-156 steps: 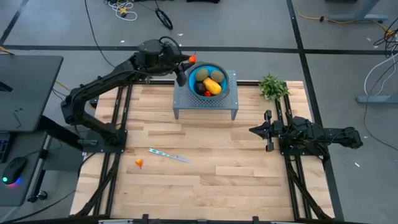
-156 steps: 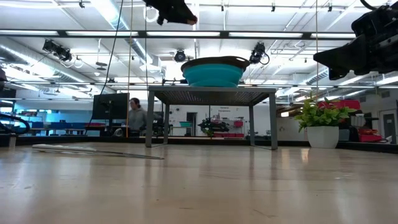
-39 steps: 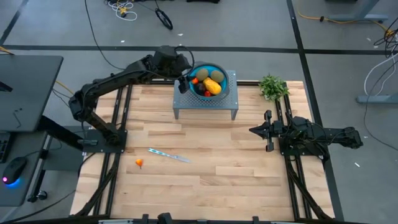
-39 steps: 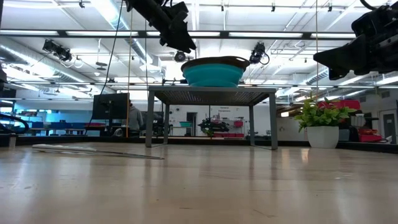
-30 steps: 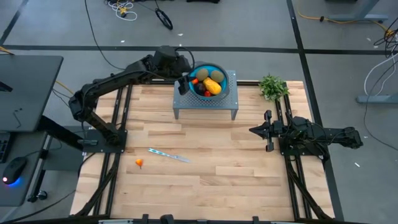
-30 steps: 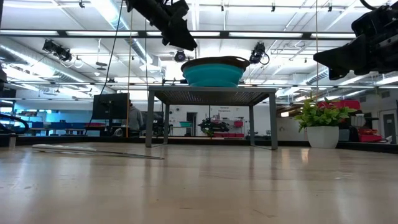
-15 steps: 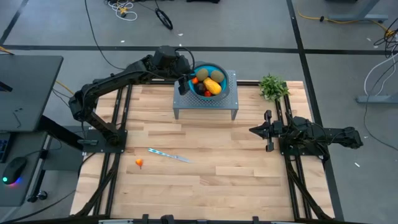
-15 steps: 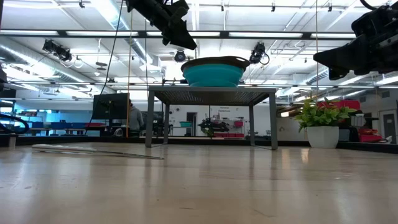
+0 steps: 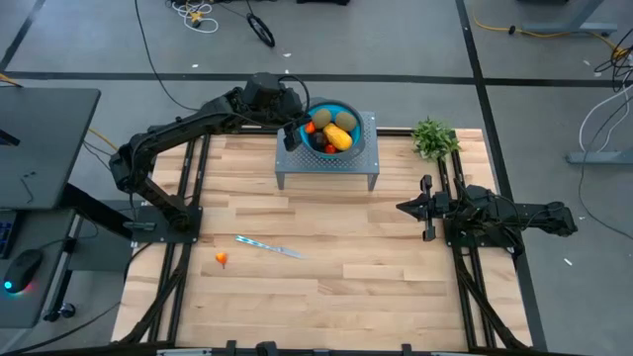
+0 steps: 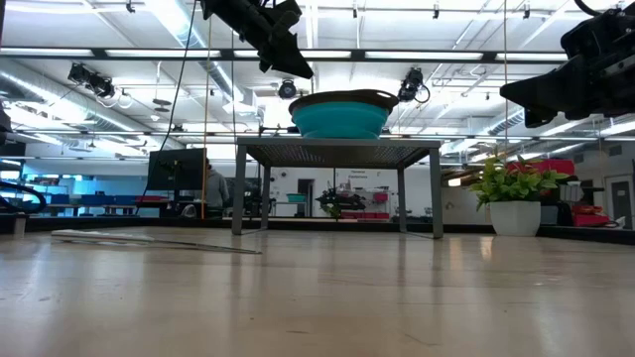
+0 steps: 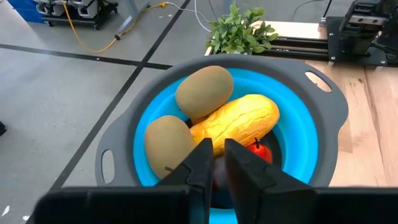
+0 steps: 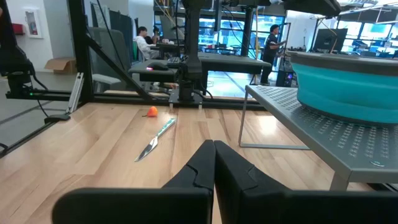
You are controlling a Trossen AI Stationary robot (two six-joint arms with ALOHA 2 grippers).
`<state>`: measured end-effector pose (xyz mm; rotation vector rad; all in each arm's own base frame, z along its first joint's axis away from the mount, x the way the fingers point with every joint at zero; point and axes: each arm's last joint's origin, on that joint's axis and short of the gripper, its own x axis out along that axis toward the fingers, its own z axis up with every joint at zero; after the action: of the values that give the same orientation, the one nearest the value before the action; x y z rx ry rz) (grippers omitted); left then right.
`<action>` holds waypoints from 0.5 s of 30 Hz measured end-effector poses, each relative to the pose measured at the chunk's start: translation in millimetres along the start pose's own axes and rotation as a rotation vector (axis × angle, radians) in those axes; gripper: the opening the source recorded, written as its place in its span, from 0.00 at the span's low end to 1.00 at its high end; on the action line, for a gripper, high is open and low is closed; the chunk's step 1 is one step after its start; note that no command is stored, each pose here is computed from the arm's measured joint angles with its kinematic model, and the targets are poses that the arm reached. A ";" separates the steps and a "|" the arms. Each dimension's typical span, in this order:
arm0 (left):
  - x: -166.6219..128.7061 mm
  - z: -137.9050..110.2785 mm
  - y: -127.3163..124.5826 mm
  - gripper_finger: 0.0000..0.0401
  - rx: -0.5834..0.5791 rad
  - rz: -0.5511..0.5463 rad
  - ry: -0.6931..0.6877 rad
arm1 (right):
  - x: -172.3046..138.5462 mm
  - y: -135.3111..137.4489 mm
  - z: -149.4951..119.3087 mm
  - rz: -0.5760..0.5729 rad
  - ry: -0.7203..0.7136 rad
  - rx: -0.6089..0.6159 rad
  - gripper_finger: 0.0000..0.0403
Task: Pick & Place Fruit
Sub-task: Put the peach into the blue bin
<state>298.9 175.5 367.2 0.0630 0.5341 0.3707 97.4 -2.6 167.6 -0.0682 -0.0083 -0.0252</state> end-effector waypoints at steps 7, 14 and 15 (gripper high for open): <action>0.0 0.0 0.0 0.08 0.000 0.000 0.000 | 0.0 0.0 -0.1 0.000 0.001 0.000 0.02; 0.0 0.0 0.0 0.06 0.000 0.000 0.000 | 0.0 0.0 0.1 0.000 0.000 0.000 0.02; 0.0 0.0 0.0 0.06 0.000 0.000 0.000 | 0.0 0.0 0.1 0.000 0.000 0.000 0.02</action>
<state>298.9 175.5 367.3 0.0632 0.5337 0.3708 97.3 -2.5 167.7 -0.0682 -0.0083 -0.0249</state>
